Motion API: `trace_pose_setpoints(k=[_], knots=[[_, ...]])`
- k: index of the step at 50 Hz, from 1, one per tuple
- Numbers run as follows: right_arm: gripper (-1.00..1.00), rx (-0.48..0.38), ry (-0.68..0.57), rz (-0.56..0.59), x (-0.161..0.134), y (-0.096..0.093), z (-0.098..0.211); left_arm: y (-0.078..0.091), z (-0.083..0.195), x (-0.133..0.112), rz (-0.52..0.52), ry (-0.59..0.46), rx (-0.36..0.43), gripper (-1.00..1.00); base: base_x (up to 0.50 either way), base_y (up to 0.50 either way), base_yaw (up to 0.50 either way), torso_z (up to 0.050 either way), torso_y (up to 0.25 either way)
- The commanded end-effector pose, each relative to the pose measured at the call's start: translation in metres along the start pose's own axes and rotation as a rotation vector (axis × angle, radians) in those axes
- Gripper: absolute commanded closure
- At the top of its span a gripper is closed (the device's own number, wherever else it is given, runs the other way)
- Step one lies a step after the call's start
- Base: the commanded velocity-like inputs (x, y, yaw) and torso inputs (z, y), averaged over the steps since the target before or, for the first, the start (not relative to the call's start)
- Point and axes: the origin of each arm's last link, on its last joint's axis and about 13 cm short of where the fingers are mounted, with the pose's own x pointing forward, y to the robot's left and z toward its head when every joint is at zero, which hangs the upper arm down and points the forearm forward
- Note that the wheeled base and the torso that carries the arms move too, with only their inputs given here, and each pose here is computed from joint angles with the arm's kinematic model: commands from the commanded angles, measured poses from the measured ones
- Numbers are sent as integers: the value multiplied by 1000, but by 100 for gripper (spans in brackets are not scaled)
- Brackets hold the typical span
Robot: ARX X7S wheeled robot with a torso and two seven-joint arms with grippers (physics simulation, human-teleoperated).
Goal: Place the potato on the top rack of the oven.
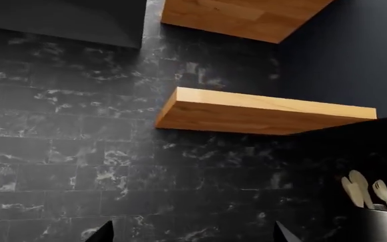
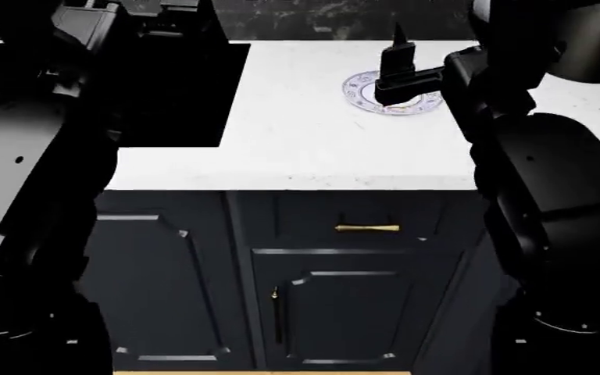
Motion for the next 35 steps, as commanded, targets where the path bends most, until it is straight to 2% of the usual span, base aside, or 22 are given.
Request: trace_pose_setpoints(k=[1,13,22,30,35], knots=[[-100,-20,-24,-9,43,-14,14,13,27,30,-12,27,36,-100,418,0,0,0,0],[-100,28,1,-25,70,-26,4,12,45,34,-9,59,8,-100,452,0,0,0,0],[-100,49,53,-63,77,-36,-2,14,51,35,-3,68,8,-100,500,0,0,0,2],[-100,31,130,-83,80,-47,-6,15,49,36,-5,76,4,-100,500,0,0,0,1],[-100,42,162,-76,80,-48,-10,15,48,37,-11,76,4,-100,500,0,0,0,2]])
